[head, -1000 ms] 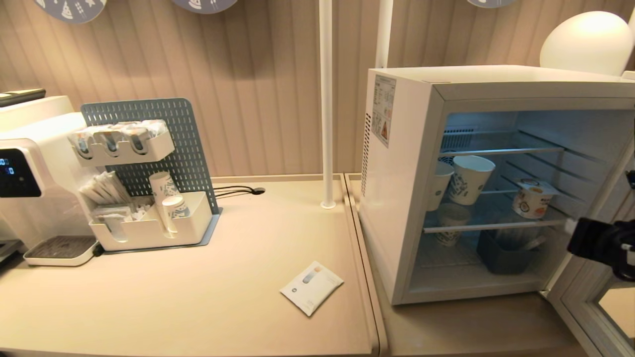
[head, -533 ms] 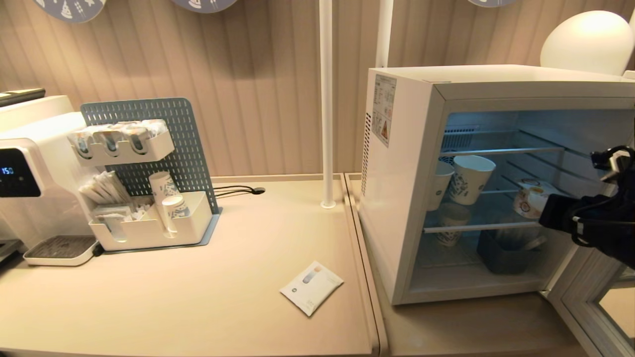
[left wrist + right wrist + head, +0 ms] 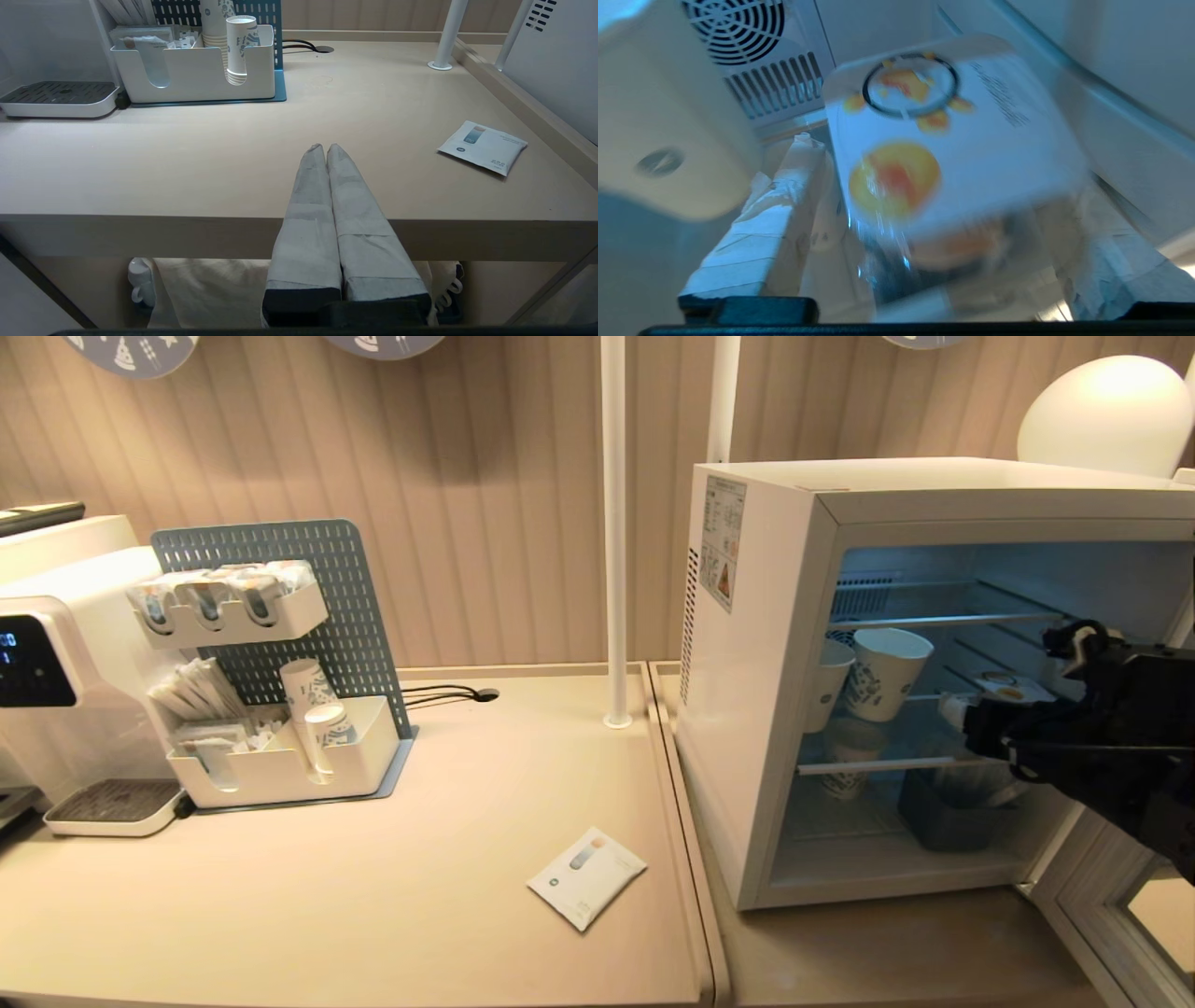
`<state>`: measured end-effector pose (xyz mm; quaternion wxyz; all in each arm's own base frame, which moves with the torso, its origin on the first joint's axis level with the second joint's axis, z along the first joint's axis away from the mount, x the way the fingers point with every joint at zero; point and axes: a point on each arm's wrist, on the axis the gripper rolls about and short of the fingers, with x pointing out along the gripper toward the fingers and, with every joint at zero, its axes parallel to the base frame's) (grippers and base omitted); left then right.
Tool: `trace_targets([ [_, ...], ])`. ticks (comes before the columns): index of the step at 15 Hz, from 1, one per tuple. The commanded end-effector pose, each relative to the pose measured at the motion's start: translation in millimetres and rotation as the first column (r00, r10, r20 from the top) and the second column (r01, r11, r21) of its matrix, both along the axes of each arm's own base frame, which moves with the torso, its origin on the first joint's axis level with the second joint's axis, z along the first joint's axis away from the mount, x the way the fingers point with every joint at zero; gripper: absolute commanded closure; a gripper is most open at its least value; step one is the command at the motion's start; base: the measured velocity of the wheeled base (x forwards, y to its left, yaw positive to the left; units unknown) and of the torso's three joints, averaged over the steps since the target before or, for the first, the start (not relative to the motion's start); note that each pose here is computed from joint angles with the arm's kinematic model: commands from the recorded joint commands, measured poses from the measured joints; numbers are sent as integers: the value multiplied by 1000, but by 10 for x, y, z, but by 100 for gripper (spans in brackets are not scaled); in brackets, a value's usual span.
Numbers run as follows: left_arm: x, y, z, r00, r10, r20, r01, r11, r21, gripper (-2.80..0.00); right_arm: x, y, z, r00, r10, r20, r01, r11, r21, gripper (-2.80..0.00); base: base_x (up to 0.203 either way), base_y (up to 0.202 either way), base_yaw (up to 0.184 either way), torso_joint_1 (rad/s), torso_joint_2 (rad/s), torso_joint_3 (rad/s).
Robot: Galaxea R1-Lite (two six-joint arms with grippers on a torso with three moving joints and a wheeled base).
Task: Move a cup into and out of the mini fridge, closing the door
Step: Take the yoghurt out of the freezer
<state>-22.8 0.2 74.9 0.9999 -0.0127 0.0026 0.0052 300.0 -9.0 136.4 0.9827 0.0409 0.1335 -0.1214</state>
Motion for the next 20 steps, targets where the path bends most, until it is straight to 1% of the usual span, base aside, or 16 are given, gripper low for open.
trace_targets([
  [1, 1, 0, -5, 1000, 0, -2, 0, 1000, -2, 0, 146, -18, -90, 1000, -5, -16, 5, 1000, -1, -280, 0, 0, 0, 0, 0, 0],
  [4, 1, 0, -5, 1000, 0, -2, 0, 1000, -2, 0, 226, -82, -13, 1000, -18, 10, 18, 1000, -16, -280, 0, 0, 0, 0, 0, 0],
  [5, 1, 0, -5, 1000, 0, -2, 0, 1000, -2, 0, 235, -102, -4, 1000, -23, 12, 24, 1000, -20, 0, 0, 0, 0, 0, 0, 0],
  [6, 1, 0, -5, 1000, 0, -2, 0, 1000, -2, 0, 246, -121, 2, 1000, -25, 8, 26, 999, -32, 0, 0, 0, 0, 0, 0, 0],
  [13, 1, 0, -5, 1000, 0, -2, 0, 1000, -2, 0, 138, -184, -5, 999, -42, -7, 42, 999, -31, 0, 0, 0, 0, 0, 0, 0],
  [17, 1, 0, -5, 1000, 0, -2, 0, 1000, -2, 0, -176, -155, 170, 999, -30, 18, 30, 999, -29, 0, 0, 0, 0, 0, 0, 0],
  [20, 1, 0, -5, 1000, 0, -2, 0, 1000, -2, 0, -534, -102, 420, 999, 4, 44, -3, 1000, -20, 0, 0, 0, 0, 0, 0, 0],
])
